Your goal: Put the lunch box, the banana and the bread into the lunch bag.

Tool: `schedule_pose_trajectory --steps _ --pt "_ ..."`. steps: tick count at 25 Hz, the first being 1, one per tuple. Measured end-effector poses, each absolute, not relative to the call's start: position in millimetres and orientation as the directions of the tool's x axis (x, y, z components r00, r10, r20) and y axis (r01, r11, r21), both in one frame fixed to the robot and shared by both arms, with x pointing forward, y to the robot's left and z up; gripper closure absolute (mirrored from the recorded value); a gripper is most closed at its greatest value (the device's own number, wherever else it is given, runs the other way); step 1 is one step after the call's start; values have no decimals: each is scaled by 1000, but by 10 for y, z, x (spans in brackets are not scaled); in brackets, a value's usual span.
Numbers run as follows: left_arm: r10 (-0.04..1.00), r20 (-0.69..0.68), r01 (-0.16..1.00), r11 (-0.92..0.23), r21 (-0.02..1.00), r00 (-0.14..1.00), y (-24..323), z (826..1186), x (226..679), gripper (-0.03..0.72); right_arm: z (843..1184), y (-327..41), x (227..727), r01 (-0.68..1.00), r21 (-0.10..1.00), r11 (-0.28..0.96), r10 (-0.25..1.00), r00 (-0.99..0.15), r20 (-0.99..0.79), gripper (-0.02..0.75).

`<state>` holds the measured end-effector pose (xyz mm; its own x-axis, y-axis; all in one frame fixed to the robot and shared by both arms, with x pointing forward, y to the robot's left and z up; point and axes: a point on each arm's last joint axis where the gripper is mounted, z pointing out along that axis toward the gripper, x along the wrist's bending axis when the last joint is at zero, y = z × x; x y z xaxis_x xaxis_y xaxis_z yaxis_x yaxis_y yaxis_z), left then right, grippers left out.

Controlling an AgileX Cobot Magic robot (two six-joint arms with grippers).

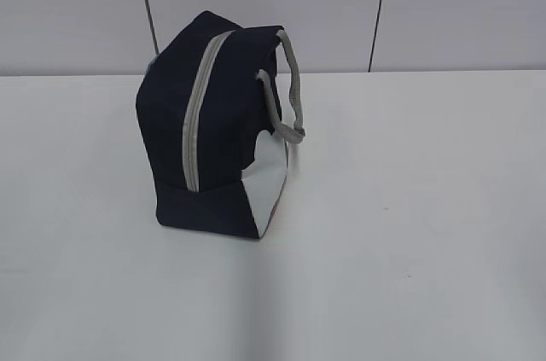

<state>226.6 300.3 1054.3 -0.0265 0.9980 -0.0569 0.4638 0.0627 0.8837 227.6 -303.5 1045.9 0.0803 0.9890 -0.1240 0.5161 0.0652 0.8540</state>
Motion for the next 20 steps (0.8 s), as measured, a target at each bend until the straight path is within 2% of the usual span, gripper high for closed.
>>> schedule_pose_trajectory --steps 20 --pt "998 -53 464 58 884 -24 3003 10543 2266 445 10459 -3035 2276 516 854 65 989 80 -124 215"
